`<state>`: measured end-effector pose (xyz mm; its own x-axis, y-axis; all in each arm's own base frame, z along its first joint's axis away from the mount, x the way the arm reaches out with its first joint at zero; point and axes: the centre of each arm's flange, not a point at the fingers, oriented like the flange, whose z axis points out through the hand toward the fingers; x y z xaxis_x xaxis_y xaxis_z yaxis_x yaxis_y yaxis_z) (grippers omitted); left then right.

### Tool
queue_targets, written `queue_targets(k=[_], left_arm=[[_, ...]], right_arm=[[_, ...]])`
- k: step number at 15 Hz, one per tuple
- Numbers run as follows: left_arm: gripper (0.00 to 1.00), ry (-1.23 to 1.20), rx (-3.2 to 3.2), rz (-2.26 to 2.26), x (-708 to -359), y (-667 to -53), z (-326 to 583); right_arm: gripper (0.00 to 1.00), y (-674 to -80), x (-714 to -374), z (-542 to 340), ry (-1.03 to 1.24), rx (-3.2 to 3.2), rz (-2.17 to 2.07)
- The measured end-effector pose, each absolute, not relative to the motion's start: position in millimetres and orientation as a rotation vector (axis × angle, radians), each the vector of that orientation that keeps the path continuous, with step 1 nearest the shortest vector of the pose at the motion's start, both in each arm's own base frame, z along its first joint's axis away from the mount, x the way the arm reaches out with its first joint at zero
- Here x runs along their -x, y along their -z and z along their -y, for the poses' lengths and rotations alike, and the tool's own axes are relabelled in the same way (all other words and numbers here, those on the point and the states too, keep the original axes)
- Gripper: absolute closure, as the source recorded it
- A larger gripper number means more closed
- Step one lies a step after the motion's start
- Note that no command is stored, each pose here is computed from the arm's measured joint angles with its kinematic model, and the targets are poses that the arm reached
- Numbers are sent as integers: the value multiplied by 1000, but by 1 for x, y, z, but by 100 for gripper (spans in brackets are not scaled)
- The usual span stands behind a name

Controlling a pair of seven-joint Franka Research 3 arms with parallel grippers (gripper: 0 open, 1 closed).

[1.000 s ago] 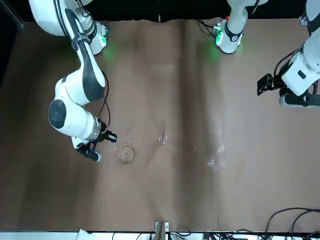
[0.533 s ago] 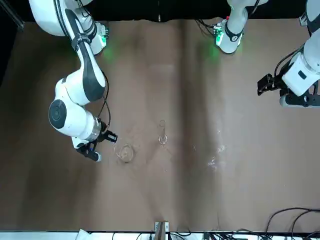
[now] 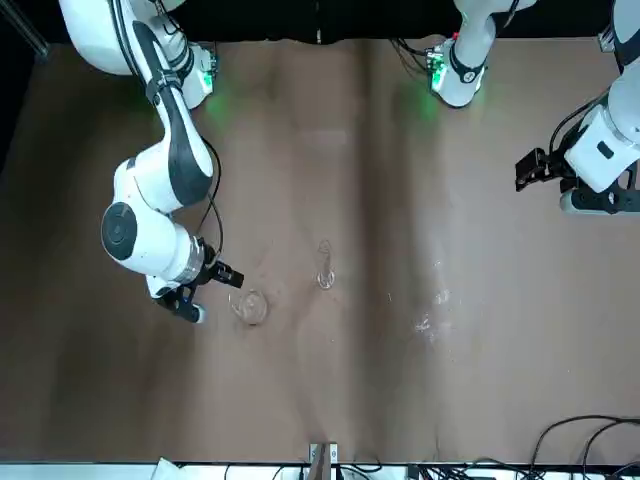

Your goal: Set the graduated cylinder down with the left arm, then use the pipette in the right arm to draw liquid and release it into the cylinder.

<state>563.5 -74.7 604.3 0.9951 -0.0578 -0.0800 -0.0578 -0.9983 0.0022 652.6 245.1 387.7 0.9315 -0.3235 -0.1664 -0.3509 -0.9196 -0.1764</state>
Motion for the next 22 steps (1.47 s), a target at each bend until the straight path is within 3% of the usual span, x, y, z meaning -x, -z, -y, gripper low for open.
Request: queue_targets(k=[7,12,19,22], left_arm=[[0,-126,3138,-87,-564,-604,73],[0,-126,3138,-85,-564,-604,73],[0,-126,3138,-85,-564,-604,73],[0,-126,3138,-87,-564,-604,73]], right_arm=[[11,-397,-655,-246,-174,2880,-503],[11,-438,-650,-237,-134,2879,-423],[10,-486,-647,-165,-137,2894,-248],[1,-496,-647,-141,-133,2894,-231]])
